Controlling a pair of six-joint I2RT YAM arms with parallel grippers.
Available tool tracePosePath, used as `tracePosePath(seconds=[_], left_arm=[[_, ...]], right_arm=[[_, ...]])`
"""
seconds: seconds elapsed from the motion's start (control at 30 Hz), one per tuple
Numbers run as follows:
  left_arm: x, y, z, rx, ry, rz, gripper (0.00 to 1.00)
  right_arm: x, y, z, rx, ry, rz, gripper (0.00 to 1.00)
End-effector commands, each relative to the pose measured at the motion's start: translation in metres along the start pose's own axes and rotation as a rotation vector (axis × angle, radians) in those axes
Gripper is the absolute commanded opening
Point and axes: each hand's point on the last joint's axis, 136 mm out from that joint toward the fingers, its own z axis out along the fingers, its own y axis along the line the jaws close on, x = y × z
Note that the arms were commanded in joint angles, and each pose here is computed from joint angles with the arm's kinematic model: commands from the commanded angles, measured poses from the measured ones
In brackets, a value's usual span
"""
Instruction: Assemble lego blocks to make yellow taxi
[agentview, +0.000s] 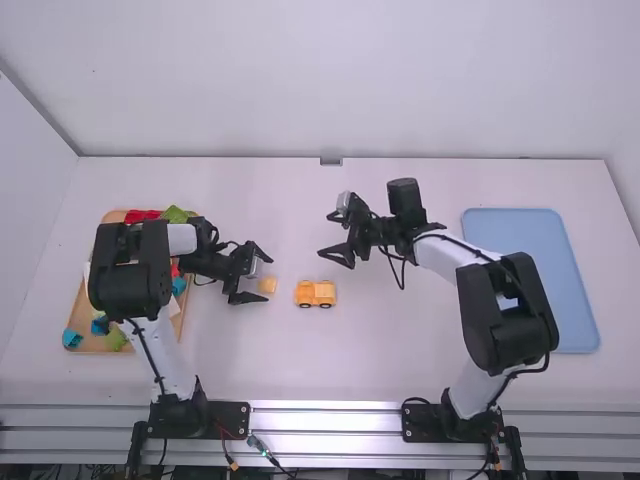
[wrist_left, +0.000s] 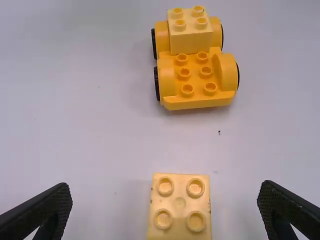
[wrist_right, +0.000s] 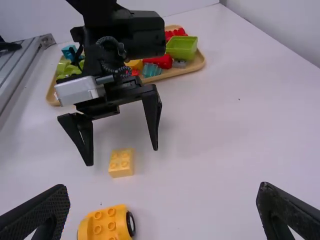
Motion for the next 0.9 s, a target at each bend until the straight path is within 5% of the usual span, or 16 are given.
tracePosePath(seconds=[0.0, 0.43, 0.87], left_arm=[[0.0, -0.0086, 0.0053, 0.008, -0.03, -0.042, 0.96], [0.0054, -0.0152, 0.011, -0.005, -0.032, -0.024, 0.63], [0.0074, -0.0177, 0.0112, 0.003, -0.022, -0.032, 0.5]], right_arm=[[-0.0045, 0.0002, 0.0014, -0.005, -0.006, -0.013, 0.99], [-0.0044, 0.0, 0.0008, -0.006, -0.007, -0.011, 0.99], [-0.0051, 0.0013, 0.0011, -0.012, -0.01, -0.011, 0.99]])
